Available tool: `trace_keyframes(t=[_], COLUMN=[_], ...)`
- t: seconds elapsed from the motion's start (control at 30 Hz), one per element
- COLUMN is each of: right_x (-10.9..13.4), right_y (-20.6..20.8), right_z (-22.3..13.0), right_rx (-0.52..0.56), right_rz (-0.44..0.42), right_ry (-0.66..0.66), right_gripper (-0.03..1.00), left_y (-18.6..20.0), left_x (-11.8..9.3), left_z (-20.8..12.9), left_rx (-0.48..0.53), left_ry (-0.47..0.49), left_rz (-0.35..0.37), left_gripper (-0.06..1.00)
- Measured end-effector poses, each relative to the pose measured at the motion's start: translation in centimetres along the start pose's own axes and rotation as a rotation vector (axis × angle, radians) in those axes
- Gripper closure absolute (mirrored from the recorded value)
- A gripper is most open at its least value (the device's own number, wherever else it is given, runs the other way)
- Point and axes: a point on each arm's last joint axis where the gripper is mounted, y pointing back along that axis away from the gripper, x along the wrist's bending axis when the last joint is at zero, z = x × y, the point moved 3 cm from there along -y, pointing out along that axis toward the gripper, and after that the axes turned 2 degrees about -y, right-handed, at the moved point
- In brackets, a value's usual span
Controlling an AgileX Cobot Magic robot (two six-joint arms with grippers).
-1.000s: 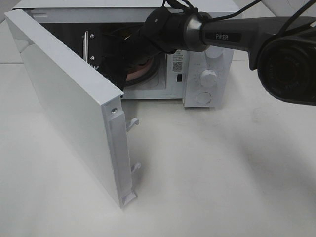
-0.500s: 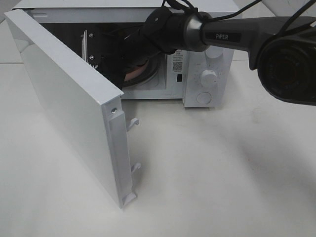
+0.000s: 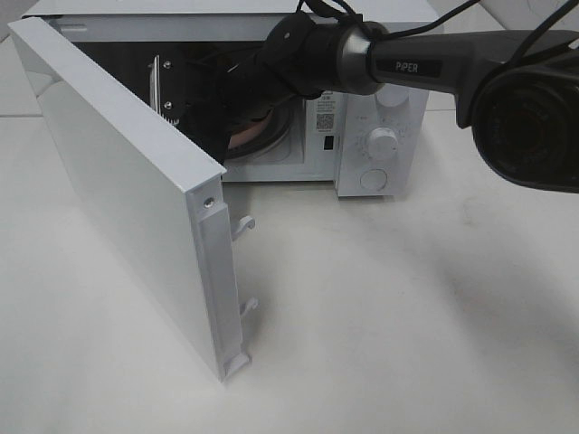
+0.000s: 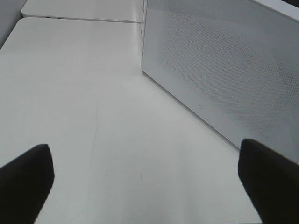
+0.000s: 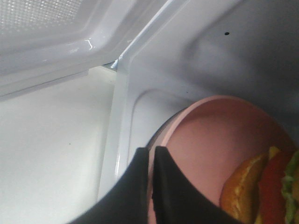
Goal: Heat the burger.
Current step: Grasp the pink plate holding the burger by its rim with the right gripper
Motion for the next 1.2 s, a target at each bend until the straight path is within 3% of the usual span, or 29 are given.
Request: trace_keyframes(t=[0.47, 0.57, 0.63, 0.67, 0.7, 0.77, 0.83, 0.87, 0.93, 1.2], right_x=[0.24, 0.32, 0.34, 0.34, 0.37, 0.34, 0.34, 0.34, 0.34, 0.35], right_y=[0.01, 0.02, 0.04, 0.04, 0.04, 0.06, 0.06, 0.06, 0.06, 0.06], right_z=[-0.05, -0.25, -0.48, -0.48, -0.54, -0.6, -0.61, -0.61, -0.62, -0.64], right_rx=[0.005, 0.022, 0.038, 0.038, 0.043, 0.045, 0.045, 0.045, 0.046, 0.048], right_rz=[0.021, 0.027, 0.031, 0.031, 0.033, 0.032, 0.032, 0.032, 0.032, 0.032], right_ry=[-0.003, -0.003, -0.001, -0.001, 0.005, 0.006, 0.006, 0.006, 0.001, -0.016], right_gripper=[0.89, 0.81, 0.69, 0.69, 0.62, 0.59, 0.48, 0.48, 0.35, 0.25], left_y=[0.0, 0.0, 0.0, 0.0, 0.0, 0.0, 0.0, 0.0, 0.0, 0.0], left_x=[0.0, 0.0, 0.0, 0.0, 0.0, 0.0, 0.0, 0.0, 0.0, 0.0], left_z=[0.0, 0.0, 0.0, 0.0, 0.0, 0.0, 0.0, 0.0, 0.0, 0.0], left_rx=[0.0, 0.0, 0.0, 0.0, 0.0, 0.0, 0.0, 0.0, 0.0, 0.0], left_ry=[0.0, 0.0, 0.0, 0.0, 0.0, 0.0, 0.0, 0.0, 0.0, 0.0], left_rz=[0.0, 0.0, 0.0, 0.0, 0.0, 0.0, 0.0, 0.0, 0.0, 0.0], left_gripper=[-0.05, -0.05, -0.05, -0.05, -0.05, -0.05, -0.05, -0.05, -0.05, -0.05])
